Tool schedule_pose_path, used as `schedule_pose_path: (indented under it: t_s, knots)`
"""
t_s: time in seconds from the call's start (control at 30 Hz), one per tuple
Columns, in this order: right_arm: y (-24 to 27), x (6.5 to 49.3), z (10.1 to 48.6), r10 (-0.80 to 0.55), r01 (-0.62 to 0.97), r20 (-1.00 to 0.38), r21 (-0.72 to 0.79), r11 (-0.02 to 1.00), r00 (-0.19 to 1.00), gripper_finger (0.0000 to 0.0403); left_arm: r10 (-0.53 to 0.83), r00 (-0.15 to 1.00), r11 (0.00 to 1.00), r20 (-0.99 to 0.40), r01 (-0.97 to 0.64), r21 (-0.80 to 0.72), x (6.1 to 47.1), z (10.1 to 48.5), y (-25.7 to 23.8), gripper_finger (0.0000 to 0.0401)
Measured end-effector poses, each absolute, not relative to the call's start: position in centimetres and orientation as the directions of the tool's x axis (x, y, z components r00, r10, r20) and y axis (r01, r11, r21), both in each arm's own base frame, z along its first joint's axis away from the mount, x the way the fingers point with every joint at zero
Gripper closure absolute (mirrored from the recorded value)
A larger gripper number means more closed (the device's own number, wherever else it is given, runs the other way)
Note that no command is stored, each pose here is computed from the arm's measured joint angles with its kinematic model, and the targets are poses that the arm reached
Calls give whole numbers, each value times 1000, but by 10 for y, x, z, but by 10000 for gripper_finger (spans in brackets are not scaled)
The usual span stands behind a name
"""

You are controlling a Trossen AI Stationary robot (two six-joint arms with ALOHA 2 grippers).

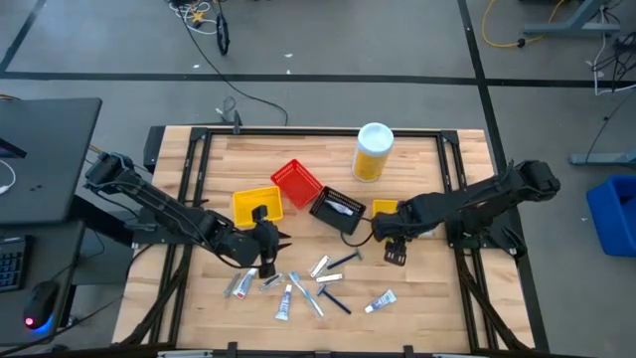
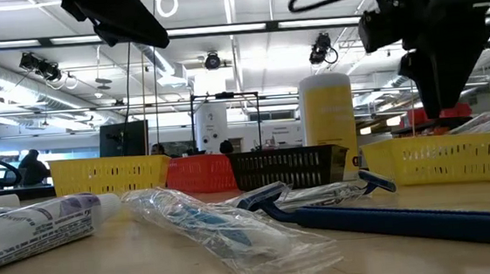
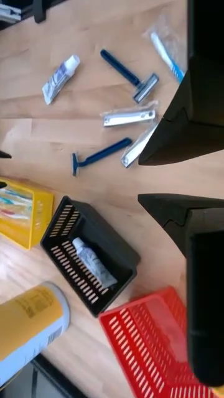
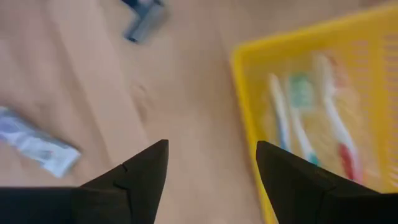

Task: Pick & Place Travel size toiletries
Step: Put the razor into the red bin

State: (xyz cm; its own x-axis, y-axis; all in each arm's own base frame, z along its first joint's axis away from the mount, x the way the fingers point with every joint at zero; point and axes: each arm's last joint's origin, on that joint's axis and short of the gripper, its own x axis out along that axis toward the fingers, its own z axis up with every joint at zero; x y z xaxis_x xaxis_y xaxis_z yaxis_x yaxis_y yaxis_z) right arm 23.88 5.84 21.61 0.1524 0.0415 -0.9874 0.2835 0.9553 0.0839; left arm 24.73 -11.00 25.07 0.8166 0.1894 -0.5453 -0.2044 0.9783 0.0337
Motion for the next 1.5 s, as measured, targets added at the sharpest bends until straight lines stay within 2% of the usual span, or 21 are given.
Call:
schedule_pose_path:
  t_s: [0.33, 0.5, 0.67, 0.8, 0.97, 1.13, 1.33, 1.43, 1.5]
  knots:
    - [94, 264, 229, 205, 72, -857, 269, 960, 473, 175, 111, 815, 988, -569, -155, -28, 247, 250, -112, 310]
    - [121, 270, 227, 269, -31, -799, 300, 953, 538, 173, 104, 815, 987, -570, -156, -44, 249, 247, -117, 310]
    - [144, 276, 208, 221, -109, -797, 194, 975, 561, 164, 55, 833, 996, -550, -87, -31, 260, 237, -129, 310]
    - [152, 288, 191, 155, -108, -781, 113, 988, 605, 157, 28, 840, 999, -542, -38, -8, 270, 227, -136, 310]
    - [147, 298, 164, 54, -94, -823, 0, 996, 565, 157, 67, 848, 997, -525, -77, 4, 275, 223, -136, 310]
    - [124, 304, 161, 3, -49, -849, -27, 998, 528, 165, 57, 860, 996, -507, -82, -27, 274, 230, -134, 310]
    - [94, 318, 151, 28, -33, -871, 13, 999, 490, 165, 66, 860, 997, -506, -75, 2, 273, 232, -131, 310]
    - [91, 324, 140, 85, -43, -879, 74, 996, 469, 170, 76, 859, 995, -506, -98, -16, 275, 232, -127, 310]
    - [90, 324, 133, 78, -51, -890, 61, 997, 450, 177, 86, 854, 993, -513, -117, -27, 276, 231, -124, 310]
